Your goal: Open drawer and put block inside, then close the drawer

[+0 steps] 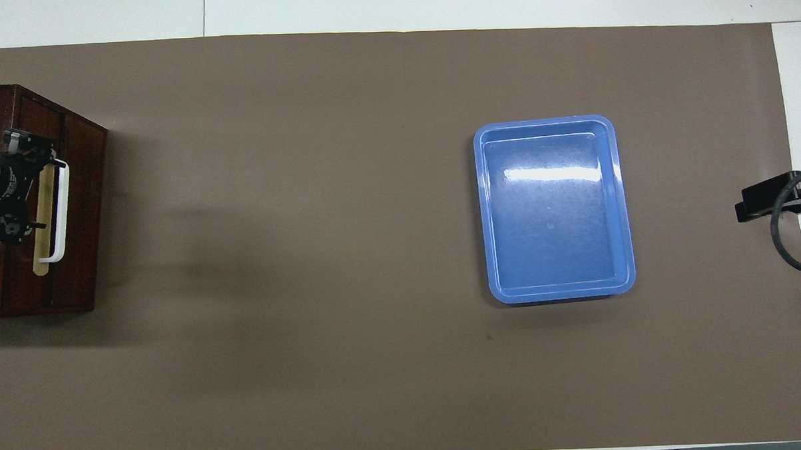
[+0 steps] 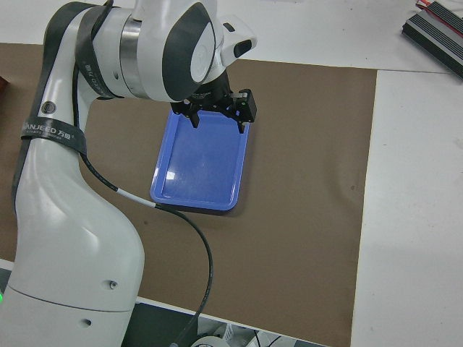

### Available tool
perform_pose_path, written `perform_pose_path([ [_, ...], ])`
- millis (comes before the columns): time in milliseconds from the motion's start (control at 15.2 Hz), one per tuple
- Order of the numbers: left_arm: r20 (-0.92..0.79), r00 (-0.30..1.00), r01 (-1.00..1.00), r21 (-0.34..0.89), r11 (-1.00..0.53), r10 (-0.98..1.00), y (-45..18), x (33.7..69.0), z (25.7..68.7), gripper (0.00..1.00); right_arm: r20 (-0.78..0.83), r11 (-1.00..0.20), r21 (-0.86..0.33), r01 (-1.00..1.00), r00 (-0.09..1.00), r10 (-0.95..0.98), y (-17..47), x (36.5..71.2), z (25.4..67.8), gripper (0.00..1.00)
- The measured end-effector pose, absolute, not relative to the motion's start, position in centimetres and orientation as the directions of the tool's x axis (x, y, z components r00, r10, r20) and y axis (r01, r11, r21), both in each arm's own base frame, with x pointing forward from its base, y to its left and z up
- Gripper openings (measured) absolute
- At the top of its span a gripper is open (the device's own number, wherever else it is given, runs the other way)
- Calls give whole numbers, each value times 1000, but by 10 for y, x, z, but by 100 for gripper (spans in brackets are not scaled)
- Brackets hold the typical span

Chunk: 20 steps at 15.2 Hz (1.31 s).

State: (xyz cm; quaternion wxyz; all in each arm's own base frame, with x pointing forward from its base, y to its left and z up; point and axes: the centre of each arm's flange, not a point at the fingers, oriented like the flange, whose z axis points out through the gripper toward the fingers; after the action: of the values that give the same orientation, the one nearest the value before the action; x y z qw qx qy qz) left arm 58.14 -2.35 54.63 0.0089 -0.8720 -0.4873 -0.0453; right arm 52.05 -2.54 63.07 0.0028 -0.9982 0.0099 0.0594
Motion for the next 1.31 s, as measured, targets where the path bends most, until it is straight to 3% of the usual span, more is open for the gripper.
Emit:
perform_pose_path([
  [394, 13, 753, 658, 13, -753, 658, -45, 571, 588, 100, -119, -1000, -5, -24, 993, -23, -27, 520, 631, 100],
  [788, -26, 945, 325, 0, -946, 325, -40, 556, 611, 100, -118, -1000, -4, -22, 993, -22, -27, 520, 631, 100],
  [1050, -52, 995, 83, -1, -997, 83, -34, 543, 620, 100, -118, -1000, -4, -22, 993, -22, -26, 520, 631, 100],
  [1312, -54, 996, 78, 3, -997, 77, -42, 541, 622, 100, -118, -1000, -4, -22, 993, -22, -26, 520, 631, 100],
])
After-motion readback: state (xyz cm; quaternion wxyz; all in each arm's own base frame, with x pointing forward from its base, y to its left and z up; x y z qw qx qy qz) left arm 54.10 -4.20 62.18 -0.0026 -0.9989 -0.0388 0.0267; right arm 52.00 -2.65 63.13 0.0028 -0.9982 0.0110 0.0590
